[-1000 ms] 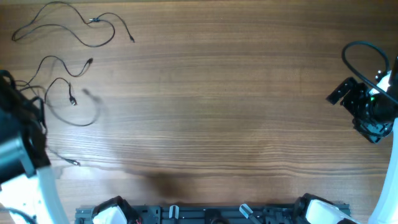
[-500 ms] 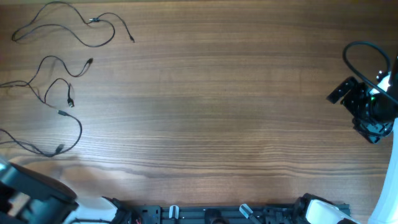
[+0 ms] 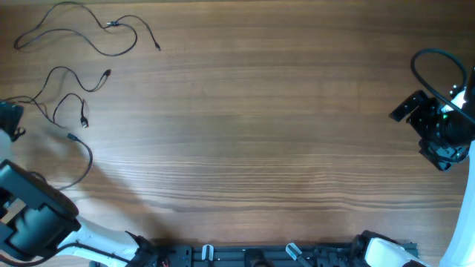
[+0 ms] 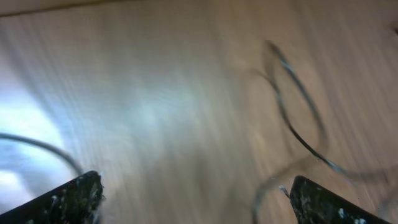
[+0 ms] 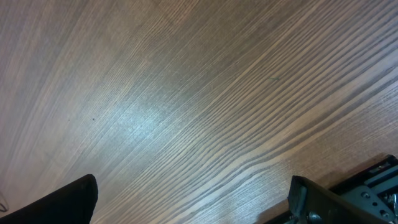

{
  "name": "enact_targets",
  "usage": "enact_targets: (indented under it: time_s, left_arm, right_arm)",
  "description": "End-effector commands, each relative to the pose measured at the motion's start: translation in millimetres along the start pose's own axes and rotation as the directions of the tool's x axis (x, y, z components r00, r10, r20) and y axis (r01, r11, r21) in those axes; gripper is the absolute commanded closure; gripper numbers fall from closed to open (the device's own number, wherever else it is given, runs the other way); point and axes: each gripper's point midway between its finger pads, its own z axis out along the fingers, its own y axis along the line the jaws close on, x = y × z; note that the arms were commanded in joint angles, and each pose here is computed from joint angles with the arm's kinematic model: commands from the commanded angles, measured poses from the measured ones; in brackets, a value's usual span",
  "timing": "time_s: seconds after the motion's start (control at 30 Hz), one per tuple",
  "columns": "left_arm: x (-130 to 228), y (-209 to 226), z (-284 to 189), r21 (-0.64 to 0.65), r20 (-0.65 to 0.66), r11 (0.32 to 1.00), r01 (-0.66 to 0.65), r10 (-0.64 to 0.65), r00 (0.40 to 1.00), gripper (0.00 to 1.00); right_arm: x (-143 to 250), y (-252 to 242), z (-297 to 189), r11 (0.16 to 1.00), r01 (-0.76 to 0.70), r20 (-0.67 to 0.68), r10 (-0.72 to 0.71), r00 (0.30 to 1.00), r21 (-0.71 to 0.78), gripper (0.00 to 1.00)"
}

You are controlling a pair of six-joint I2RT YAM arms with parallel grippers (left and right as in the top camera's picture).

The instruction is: Untangle cables

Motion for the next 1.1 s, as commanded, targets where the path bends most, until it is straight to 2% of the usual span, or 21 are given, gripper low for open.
enact_targets:
  time_s: [0.0,0.07,0.13,0.2,0.23,0.3,0.33,0.4,0.47,0.57,0.7,0.87,0.93,1.0,1.07]
  left_arm:
    - [14,-37,-5,0.08,-0.013,0.988,-0.129,0.13,0.991,0.0]
    - [6,-49,-22,0.096,0.03,0.985,-0.143,0.14,0.99,0.0]
    - [-22,-61,-62,0.143,0.12,0.984,-0.108,0.091,0.989,0.0]
    - [-46,-60,-113,0.211,0.183,0.976,0.054,-0.093,0.979,0.0]
    - [-47,-55,-122,0.212,0.18,0.97,0.116,-0.156,0.971,0.0]
    - [-36,-20,-127,0.088,0.16,0.949,0.304,-0.314,0.936,0.0]
    - [-24,3,-124,-0.025,0.165,0.927,0.375,-0.367,0.916,0.0]
    - [-1,32,-109,-0.184,0.156,0.897,0.402,-0.377,0.913,0.0]
    - [22,55,-84,-0.288,0.093,0.876,0.386,-0.376,0.922,0.0]
    - [31,97,-58,-0.395,0.069,0.818,0.419,-0.428,0.901,0.0]
    - [25,135,-39,-0.435,0.097,0.758,0.486,-0.497,0.862,0.01]
    - [13,121,10,-0.3,0.036,0.838,0.456,-0.468,0.883,0.05]
    - [10,118,21,-0.282,0.047,0.841,0.462,-0.469,0.882,0.24]
    - [1,115,26,-0.252,0.074,0.846,0.47,-0.467,0.881,0.54]
    - [-3,99,29,-0.171,0.046,0.86,0.481,-0.481,0.876,0.73]
  right_arm:
    - [0,2,1,1.0,0.016,-0.008,-0.016,1.0,-0.007,0.0]
    - [0,2,1,1.0,0.016,-0.008,-0.016,1.0,-0.007,0.0]
    - [1,2,1,0.999,0.04,-0.01,-0.04,0.999,-0.006,0.01]
    - [1,1,1,0.999,0.04,-0.01,-0.04,0.999,-0.006,0.0]
    - [0,2,1,0.999,0.041,-0.009,-0.041,0.999,-0.006,0.0]
    - [-1,2,1,0.999,0.042,-0.002,-0.042,0.999,-0.01,0.0]
    - [-2,3,1,0.999,0.043,0.0,-0.043,0.999,-0.011,0.0]
    - [-2,3,1,0.998,0.058,0.0,-0.058,0.998,-0.011,0.0]
    - [0,2,1,0.997,0.079,-0.005,-0.079,0.997,-0.009,0.0]
    - [1,1,1,0.997,0.077,-0.011,-0.077,0.997,-0.006,0.0]
    - [1,1,1,0.997,0.073,-0.01,-0.073,0.997,-0.006,0.0]
    - [6,-1,1,0.998,0.069,-0.032,-0.069,0.997,0.003,0.0]
    - [7,-2,1,0.998,0.057,-0.036,-0.057,0.998,0.005,0.0]
    - [7,-2,1,0.998,0.056,-0.037,-0.056,0.998,0.005,0.0]
    - [7,-2,1,0.999,0.052,-0.035,-0.052,0.998,0.005,0.0]
